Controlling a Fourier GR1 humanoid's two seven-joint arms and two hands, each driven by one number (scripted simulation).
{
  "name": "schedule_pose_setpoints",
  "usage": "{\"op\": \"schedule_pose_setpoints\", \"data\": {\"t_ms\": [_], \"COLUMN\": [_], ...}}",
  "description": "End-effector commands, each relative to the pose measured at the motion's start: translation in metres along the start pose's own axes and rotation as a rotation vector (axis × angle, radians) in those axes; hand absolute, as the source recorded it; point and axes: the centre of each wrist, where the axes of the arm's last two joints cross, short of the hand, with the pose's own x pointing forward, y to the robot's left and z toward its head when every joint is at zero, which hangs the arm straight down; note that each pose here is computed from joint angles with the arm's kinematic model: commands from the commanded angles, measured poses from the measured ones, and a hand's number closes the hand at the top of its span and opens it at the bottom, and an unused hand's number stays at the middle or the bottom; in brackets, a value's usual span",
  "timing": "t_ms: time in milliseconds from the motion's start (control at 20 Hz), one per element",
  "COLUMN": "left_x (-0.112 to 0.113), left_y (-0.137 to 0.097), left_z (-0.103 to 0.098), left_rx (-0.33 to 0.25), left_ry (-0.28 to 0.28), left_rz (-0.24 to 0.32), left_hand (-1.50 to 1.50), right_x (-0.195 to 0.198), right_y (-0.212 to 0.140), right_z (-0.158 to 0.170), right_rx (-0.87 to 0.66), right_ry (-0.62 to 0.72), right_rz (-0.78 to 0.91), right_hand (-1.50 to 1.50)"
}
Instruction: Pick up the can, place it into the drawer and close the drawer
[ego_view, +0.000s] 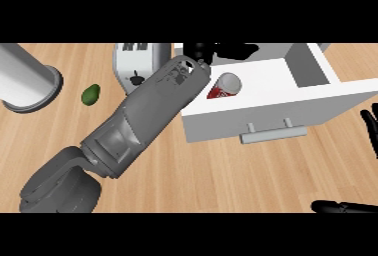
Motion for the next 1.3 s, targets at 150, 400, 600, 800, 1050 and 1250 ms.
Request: {"op": "schedule_pose_setpoints", "data": {"t_ms": [150,400,600,800,1050,1250], "left_x": [0.009,-0.007,0.006,0.015,0.037,0.028], "left_y": [0.000,-0.003,-0.001,-0.004,-0.008,-0.007], "left_z": [-0.002,0.008,0.003,0.004,0.004,0.004], "left_rx": [0.011,0.006,0.048,0.036,0.047,0.022], "left_ry": [0.027,0.050,0.020,-0.011,-0.023,0.005], "left_rz": [0.071,0.105,0.163,0.170,0.170,0.171], "left_hand": [-1.50,-1.50,-1.50,-1.50,-1.50,-1.50], "right_x": [0.016,0.018,0.031,0.016,0.009,-0.004], "right_y": [-0.007,-0.006,-0.004,0.012,0.029,0.038], "right_z": [0.000,0.001,-0.009,-0.023,-0.026,-0.045], "right_rx": [0.011,0.078,0.113,0.136,0.178,0.201], "right_ry": [-0.093,-0.148,-0.190,-0.188,-0.209,-0.177], "right_rz": [0.219,0.323,0.418,0.584,0.792,0.923], "right_hand": [-1.50,-1.50,-1.50,-1.50,-1.50,-1.50]}}
